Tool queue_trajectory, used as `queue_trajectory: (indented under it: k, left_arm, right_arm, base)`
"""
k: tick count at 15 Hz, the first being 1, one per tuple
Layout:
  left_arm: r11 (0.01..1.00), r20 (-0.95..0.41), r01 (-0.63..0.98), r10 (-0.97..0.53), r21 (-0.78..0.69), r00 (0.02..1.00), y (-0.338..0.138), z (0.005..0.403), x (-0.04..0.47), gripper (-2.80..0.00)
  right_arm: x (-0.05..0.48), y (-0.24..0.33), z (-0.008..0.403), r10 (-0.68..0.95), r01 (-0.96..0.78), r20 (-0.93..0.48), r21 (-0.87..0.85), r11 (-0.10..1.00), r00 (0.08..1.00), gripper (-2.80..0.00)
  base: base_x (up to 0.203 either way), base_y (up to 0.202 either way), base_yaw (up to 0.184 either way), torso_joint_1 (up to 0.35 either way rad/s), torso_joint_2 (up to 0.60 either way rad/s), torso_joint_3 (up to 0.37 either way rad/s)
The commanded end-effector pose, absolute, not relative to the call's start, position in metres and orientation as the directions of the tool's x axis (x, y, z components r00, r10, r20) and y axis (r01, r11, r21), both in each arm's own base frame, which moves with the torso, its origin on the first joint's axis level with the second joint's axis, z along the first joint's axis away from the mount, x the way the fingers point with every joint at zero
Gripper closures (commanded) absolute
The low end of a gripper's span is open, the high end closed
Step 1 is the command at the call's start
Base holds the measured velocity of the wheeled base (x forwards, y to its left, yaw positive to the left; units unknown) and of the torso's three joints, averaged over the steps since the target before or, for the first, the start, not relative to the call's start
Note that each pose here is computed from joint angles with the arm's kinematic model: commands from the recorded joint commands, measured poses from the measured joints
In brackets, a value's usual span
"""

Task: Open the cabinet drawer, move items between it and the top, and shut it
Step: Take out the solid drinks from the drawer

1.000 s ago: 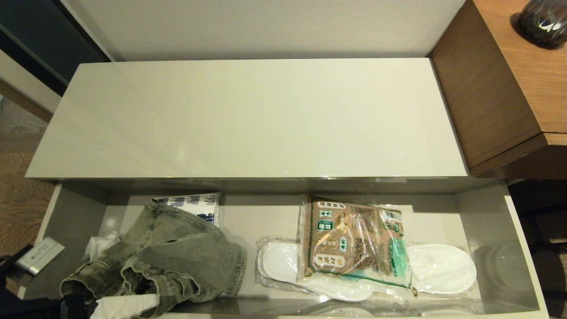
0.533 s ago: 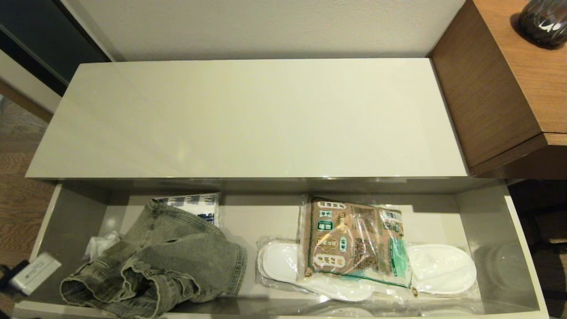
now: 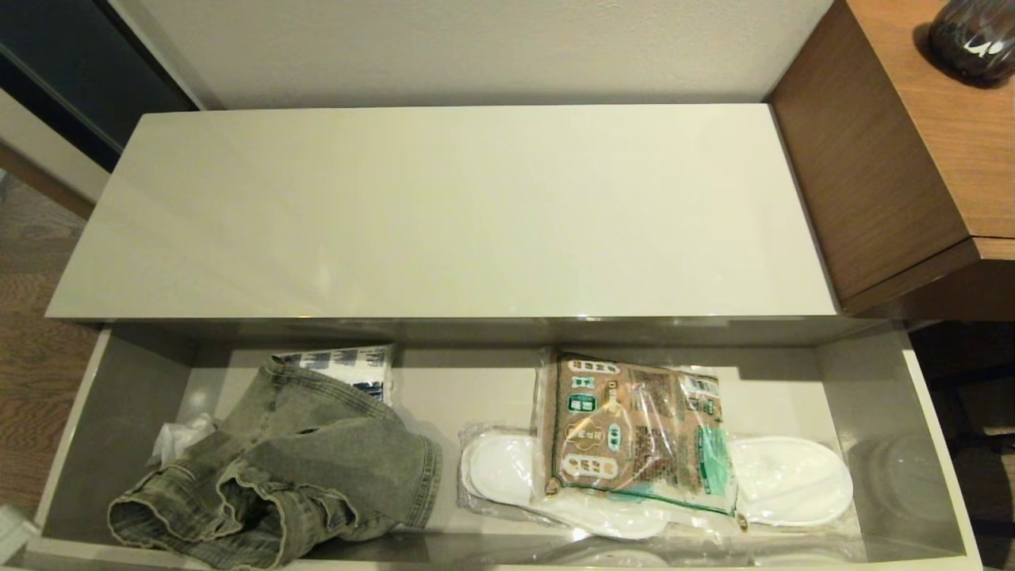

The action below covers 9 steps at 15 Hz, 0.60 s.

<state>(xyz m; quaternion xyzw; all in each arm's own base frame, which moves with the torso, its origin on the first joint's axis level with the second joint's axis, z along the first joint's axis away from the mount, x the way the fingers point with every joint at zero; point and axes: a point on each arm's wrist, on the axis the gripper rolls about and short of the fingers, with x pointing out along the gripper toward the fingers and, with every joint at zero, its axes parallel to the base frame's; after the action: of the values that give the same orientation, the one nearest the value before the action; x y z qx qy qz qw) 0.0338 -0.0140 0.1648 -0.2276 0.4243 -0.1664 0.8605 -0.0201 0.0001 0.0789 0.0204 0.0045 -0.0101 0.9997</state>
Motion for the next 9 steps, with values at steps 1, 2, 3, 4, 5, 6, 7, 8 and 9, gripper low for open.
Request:
queue_trajectory:
  k: [1, 2, 3, 4, 5, 6, 7, 8, 9]
  left_arm:
    - [0.855, -0.625, 0.109, -0.452, -0.507, 0.636, -0.011, 0.168, 0.017, 0.00]
    - [0.863, -0.625, 0.104, -0.437, -0.495, 0.647, -0.010, 0.169, 0.015, 0.00]
    - [0.863, -0.625, 0.104, -0.437, -0.495, 0.647, -0.010, 0.169, 0.015, 0.00]
    - [0.865, -0.628, 0.101, -0.433, -0.492, 0.647, -0.009, 0.171, 0.011, 0.00]
    - [0.866, -0.639, 0.097, -0.433, -0.490, 0.636, -0.008, 0.173, 0.000, 0.00]
    - [0.865, -0.641, 0.101, -0.438, -0.491, 0.630, -0.007, 0.175, -0.004, 0.00]
    - [0.865, -0.641, 0.101, -0.438, -0.491, 0.630, -0.007, 0.175, -0.004, 0.00]
    - [0.863, -0.647, 0.109, -0.448, -0.494, 0.617, -0.007, 0.174, -0.004, 0.00]
    - [0.853, -0.657, 0.128, -0.478, -0.507, 0.583, -0.008, 0.173, -0.003, 0.00]
  right_arm:
    - [-0.020, 0.000, 0.079, -0.020, 0.020, -0.011, 0.040, 0.999, 1.000, 0.00]
    - [-0.020, 0.000, 0.079, -0.020, 0.020, -0.012, 0.041, 0.999, 1.000, 0.00]
    - [-0.020, 0.000, 0.079, -0.020, 0.020, -0.012, 0.041, 0.999, 1.000, 0.00]
    - [-0.020, 0.000, 0.079, -0.020, 0.020, -0.011, 0.040, 0.999, 1.000, 0.00]
    - [-0.020, 0.000, 0.079, -0.020, 0.020, -0.011, 0.041, 0.999, 1.000, 0.00]
    - [-0.020, 0.000, 0.079, -0.020, 0.020, -0.011, 0.040, 0.999, 1.000, 0.00]
    - [-0.020, 0.000, 0.079, -0.020, 0.020, -0.011, 0.040, 0.999, 1.000, 0.00]
    - [-0.020, 0.000, 0.079, -0.020, 0.020, -0.012, 0.041, 0.999, 1.000, 0.00]
    - [-0.020, 0.000, 0.079, -0.020, 0.020, -0.011, 0.041, 0.999, 1.000, 0.00]
  base:
    - [0.000, 0.000, 0.000, 0.000, 0.00, 0.000]
    - [0.000, 0.000, 0.000, 0.000, 0.00, 0.000]
    - [0.000, 0.000, 0.000, 0.000, 0.00, 0.000]
    - [0.000, 0.000, 0.000, 0.000, 0.00, 0.000]
    - [0.000, 0.000, 0.000, 0.000, 0.00, 0.000]
    - [0.000, 0.000, 0.000, 0.000, 0.00, 0.000]
    - [0.000, 0.000, 0.000, 0.000, 0.00, 0.000]
    - [0.000, 0.000, 0.000, 0.000, 0.00, 0.000]
    - [0.000, 0.000, 0.000, 0.000, 0.00, 0.000]
